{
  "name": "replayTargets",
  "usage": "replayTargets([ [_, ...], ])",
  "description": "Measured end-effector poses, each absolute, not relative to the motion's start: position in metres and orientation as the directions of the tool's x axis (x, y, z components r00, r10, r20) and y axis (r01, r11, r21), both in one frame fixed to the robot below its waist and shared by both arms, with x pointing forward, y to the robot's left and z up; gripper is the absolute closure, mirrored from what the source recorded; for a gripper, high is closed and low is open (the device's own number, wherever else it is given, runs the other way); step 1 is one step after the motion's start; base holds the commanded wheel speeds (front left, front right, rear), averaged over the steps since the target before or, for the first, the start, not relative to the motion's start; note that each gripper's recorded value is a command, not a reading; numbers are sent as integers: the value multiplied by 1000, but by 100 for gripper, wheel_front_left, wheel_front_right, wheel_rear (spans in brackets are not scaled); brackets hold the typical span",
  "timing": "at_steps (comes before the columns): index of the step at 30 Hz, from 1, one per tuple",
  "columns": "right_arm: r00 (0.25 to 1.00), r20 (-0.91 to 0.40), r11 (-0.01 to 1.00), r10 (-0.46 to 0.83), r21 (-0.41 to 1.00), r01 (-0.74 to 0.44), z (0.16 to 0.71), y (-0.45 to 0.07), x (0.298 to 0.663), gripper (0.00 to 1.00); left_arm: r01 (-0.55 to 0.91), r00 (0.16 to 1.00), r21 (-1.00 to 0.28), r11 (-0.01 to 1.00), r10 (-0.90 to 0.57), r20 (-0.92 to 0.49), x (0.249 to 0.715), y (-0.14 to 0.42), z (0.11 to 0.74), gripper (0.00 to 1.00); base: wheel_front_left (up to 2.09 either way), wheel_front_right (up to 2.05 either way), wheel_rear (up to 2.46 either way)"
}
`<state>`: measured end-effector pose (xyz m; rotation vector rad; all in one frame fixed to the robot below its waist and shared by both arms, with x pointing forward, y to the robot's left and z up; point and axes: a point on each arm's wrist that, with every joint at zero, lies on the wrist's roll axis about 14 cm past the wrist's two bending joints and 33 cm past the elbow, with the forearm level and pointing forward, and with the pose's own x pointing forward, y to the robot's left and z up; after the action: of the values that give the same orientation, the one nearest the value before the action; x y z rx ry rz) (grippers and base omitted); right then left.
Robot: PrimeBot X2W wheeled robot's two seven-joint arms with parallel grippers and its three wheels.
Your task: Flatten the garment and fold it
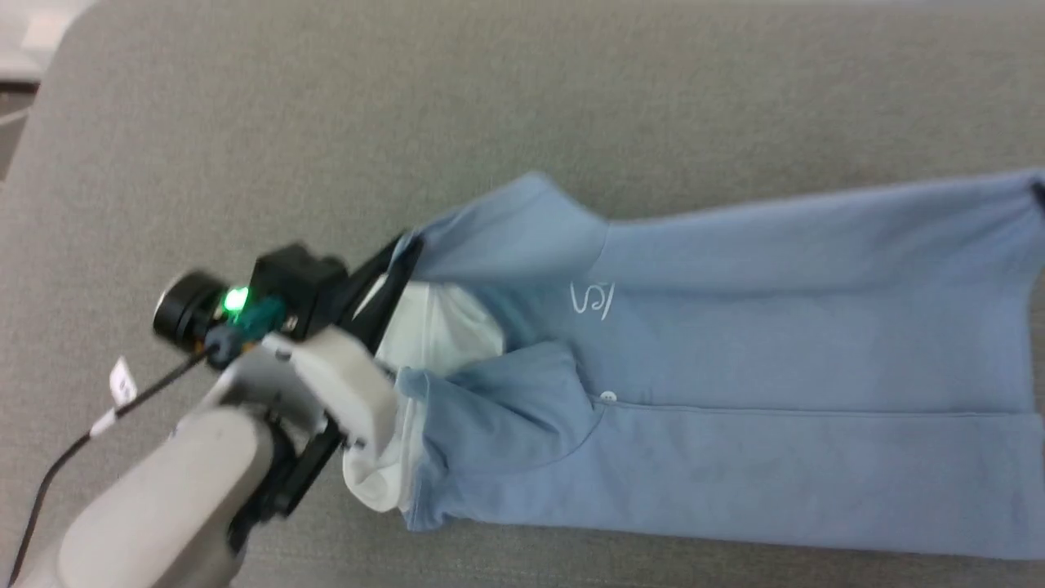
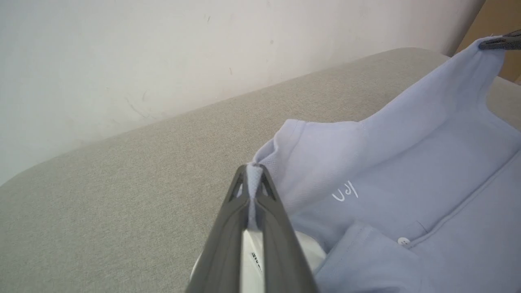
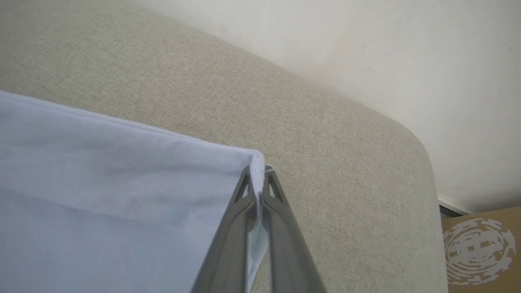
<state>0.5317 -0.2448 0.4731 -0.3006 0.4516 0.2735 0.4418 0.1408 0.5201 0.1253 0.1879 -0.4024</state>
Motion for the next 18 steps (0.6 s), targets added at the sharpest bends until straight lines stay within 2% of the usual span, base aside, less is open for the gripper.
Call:
replayTargets([
  [6,867,-460,942,190,-164,-294,465,-249,476,100,384,884,7,923,-365,-291,395,145,505,100,0,0,0],
  [10,830,-531,953,170,-125,-275,442,-255,433,100,380,825,-94,920,-383,-416,359,140,473,100,0,0,0],
  [13,796,-584,955,162,-110,-275,425,-256,408,100,386,769,-113,915,-387,-509,337,138,444,100,0,0,0],
  [18,727,-671,948,142,-120,-296,401,-258,382,100,372,723,-119,920,-368,-585,324,143,411,100,0,0,0],
])
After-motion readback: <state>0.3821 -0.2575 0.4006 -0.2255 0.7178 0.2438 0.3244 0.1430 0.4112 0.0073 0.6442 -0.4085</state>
